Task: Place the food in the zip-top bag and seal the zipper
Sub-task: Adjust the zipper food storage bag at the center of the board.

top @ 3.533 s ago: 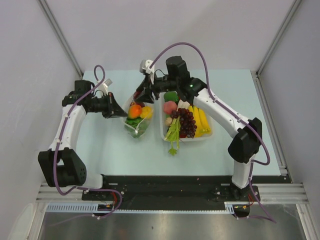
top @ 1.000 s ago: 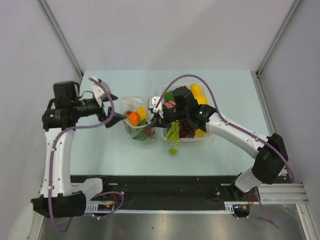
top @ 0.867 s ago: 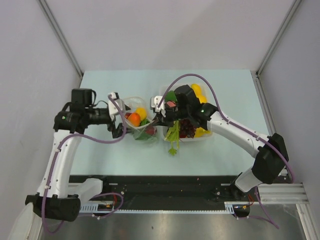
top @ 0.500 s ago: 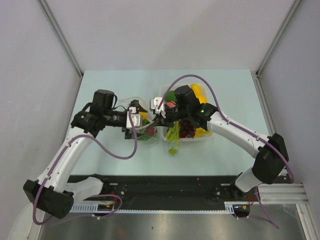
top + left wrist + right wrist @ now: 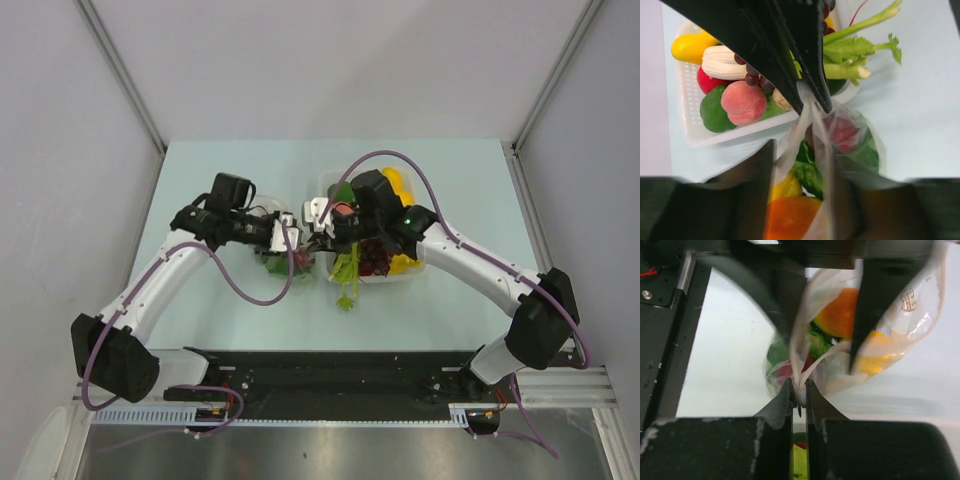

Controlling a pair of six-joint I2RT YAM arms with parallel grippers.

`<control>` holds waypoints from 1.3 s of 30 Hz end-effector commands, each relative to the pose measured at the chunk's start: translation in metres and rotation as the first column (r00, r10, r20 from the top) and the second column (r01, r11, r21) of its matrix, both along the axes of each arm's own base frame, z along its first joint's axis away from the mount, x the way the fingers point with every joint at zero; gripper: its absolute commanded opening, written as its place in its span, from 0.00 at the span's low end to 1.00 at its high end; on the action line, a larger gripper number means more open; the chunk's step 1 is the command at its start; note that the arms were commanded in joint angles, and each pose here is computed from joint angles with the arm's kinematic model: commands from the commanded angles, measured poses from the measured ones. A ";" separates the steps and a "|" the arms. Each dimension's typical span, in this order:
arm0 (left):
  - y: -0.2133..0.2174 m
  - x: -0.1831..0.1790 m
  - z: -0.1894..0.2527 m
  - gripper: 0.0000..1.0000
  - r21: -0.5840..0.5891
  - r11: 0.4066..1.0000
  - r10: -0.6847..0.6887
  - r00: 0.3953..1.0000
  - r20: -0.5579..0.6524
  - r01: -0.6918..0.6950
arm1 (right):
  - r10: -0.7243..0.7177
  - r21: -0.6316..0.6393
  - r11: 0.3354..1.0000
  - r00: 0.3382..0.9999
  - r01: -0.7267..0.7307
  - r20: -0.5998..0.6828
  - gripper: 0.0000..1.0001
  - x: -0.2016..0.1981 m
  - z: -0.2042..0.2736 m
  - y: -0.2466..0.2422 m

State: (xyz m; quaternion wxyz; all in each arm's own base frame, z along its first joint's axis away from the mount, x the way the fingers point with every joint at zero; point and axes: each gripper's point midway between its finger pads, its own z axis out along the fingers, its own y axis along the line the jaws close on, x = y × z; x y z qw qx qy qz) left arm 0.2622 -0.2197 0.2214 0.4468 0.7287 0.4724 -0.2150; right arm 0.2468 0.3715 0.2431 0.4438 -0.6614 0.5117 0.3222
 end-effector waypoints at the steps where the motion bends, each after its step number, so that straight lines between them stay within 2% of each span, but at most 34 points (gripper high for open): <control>1: 0.003 0.003 0.012 0.35 0.045 0.999 -0.025 0.999 0.038 0.024 | 0.041 0.059 0.997 0.992 -0.048 0.117 0.00 0.002 0.028 -0.003; 3: 0.009 0.000 0.010 0.09 0.060 0.998 -0.006 1.000 0.009 0.005 | 0.023 0.070 0.997 0.992 -0.032 0.122 0.00 0.009 0.029 -0.003; 4: 0.011 -0.004 0.009 0.02 0.058 0.998 0.008 1.000 -0.015 -0.007 | 0.017 0.084 0.996 0.990 -0.029 0.140 0.00 0.013 0.033 -0.002; 7: 0.016 -0.012 0.014 0.00 0.013 0.997 0.078 0.994 -0.070 -0.077 | -0.010 0.139 0.990 0.986 -0.013 0.166 0.00 0.024 0.045 0.005; 8: 0.017 -0.012 0.017 0.00 -0.002 0.994 0.110 0.990 -0.085 -0.110 | -0.020 0.152 0.988 0.986 -0.005 0.166 0.05 0.027 0.046 0.008; 9: 0.019 -0.017 0.026 0.00 -0.036 0.982 0.181 0.974 -0.139 -0.187 | -0.038 0.172 0.985 0.990 0.014 0.137 0.31 0.028 0.050 0.011; 11: 0.022 -0.009 0.030 0.00 -0.073 0.958 0.267 0.954 -0.134 -0.278 | -0.058 0.214 0.976 0.990 0.029 0.131 0.64 0.032 0.060 0.014; 12: 0.023 -0.009 0.031 0.00 -0.085 0.934 0.326 0.926 -0.191 -0.347 | -0.069 0.222 0.974 0.993 0.046 0.097 0.79 0.033 0.061 0.012; 13: 0.025 -0.005 0.040 0.00 -0.127 0.915 0.360 0.918 -0.170 -0.382 | -0.072 0.220 0.974 0.995 0.055 0.070 0.81 0.032 0.059 0.011; 15: 0.027 0.000 0.044 0.00 -0.149 0.873 0.429 0.876 -0.222 -0.465 | -0.061 0.212 0.976 0.998 0.058 0.012 0.79 0.028 0.055 0.009; 20: 0.028 -0.003 0.037 0.00 -0.153 0.830 0.473 0.821 -0.320 -0.537 | -0.052 0.189 0.979 0.986 0.082 -0.162 0.68 0.019 0.043 0.006; 22: 0.027 -0.008 0.037 0.00 -0.173 0.833 0.457 0.830 -0.320 -0.526 | -0.048 0.189 0.978 0.981 0.084 -0.187 0.65 0.018 0.041 0.007; 26: 0.026 -0.010 0.037 0.00 -0.199 0.827 0.452 0.832 -0.322 -0.526 | -0.056 0.202 0.975 0.978 0.097 -0.202 0.51 0.022 0.041 0.011; 31: 0.024 -0.008 0.036 0.00 -0.204 0.819 0.453 0.823 -0.343 -0.536 | -0.040 0.192 0.978 0.970 0.087 -0.238 0.46 0.017 0.037 0.012; 39: 0.022 -0.012 0.036 0.00 -0.228 0.822 0.433 0.832 -0.345 -0.522 | -0.044 0.188 0.978 0.966 0.094 -0.255 0.27 0.021 0.029 0.019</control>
